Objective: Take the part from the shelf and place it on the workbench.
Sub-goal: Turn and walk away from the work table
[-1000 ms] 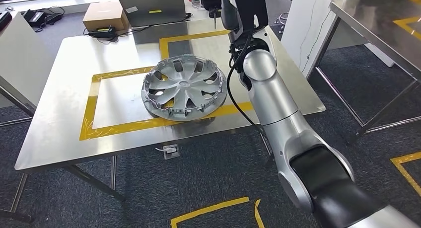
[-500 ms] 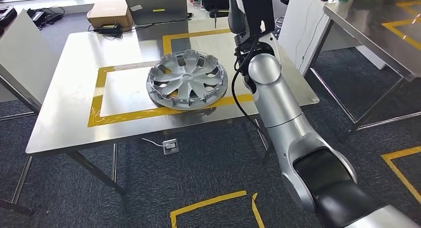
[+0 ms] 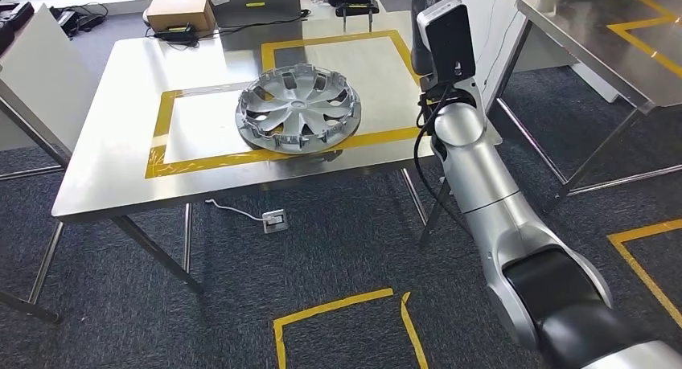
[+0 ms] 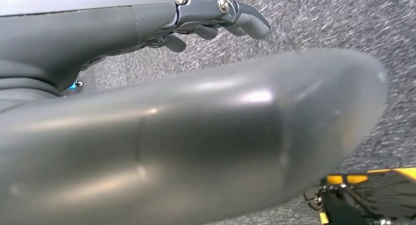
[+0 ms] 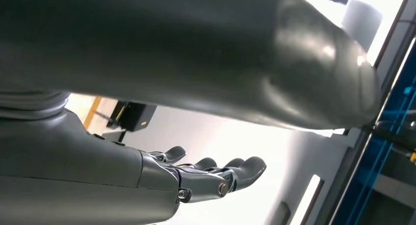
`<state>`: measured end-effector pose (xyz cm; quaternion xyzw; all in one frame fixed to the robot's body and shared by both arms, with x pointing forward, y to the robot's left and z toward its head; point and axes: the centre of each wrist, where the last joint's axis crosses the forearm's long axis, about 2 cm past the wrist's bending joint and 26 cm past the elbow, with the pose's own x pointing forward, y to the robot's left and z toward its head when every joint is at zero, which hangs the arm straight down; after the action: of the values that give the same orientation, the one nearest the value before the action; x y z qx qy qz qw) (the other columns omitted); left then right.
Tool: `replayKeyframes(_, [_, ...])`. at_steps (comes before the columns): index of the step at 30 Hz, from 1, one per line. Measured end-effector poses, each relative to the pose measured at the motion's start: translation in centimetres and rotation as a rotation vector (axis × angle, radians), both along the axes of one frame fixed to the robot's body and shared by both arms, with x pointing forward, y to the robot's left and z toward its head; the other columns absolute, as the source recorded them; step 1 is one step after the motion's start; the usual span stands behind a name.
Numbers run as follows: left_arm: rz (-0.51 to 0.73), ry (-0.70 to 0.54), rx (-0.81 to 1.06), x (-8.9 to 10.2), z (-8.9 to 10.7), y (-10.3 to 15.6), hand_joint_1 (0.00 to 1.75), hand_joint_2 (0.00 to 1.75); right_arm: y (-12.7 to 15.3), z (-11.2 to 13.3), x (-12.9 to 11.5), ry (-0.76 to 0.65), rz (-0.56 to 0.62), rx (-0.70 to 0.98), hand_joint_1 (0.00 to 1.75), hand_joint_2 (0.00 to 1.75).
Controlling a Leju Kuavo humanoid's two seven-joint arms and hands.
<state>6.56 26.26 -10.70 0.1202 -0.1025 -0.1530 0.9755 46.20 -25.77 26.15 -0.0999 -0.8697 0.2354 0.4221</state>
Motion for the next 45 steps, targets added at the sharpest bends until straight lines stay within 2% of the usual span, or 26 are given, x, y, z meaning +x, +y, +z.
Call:
replayKeyframes(8, [-0.011, -0.008, -0.007, 0.1, 0.0, 0.0, 0.0, 0.0, -3.2, -3.8, -1.3, 0.04, -0.061, -0.013, 0.0, 0.0])
replayKeyframes(13, [-0.014, -0.019, -0.01, 0.7, 0.1, -0.1, 0.0, 0.0, -4.5, -3.8, -1.5, 0.041, -0.085, -0.03, 0.0, 0.0])
replayKeyframes(19, [-0.01, -0.021, -0.005, 0.8, 0.1, -0.1, 0.0, 0.0, -6.0, -5.2, -1.7, 0.083, -0.131, -0.083, 0.0, 0.0])
replayKeyframes(28, [0.001, -0.013, -0.006, 0.6, 0.1, -0.3, 0.0, 0.0, -8.7, -9.4, -3.1, 0.2, -0.237, -0.122, 0.0, 0.0])
replayKeyframes(36, [0.026, -0.009, -0.01, 0.2, 0.0, -0.1, 0.0, 0.0, -10.5, -14.3, -5.4, 0.414, -0.288, -0.176, 0.0, 0.0])
replayKeyframes(39, [0.026, -0.016, -0.01, 0.0, 0.0, -0.1, 0.0, 0.0, -11.2, -16.4, -6.8, 0.535, -0.322, -0.187, 0.0, 1.31])
replayKeyframes(40, [0.022, -0.018, -0.01, 0.1, 0.0, -0.1, 0.0, 0.44, -11.5, -17.1, -7.3, 0.584, -0.347, -0.186, 0.0, 1.75])
replayKeyframes(43, [0.007, -0.015, -0.01, -0.1, 0.0, -0.1, 0.0, 1.75, -12.8, -19.8, -9.7, 0.763, -0.441, -0.174, 0.0, 1.75])
replayKeyframes(45, [-0.001, -0.005, -0.008, -0.3, 0.0, -0.1, 0.0, 1.75, -13.4, -22.3, -12.2, 0.896, -0.496, -0.162, 0.0, 1.75])
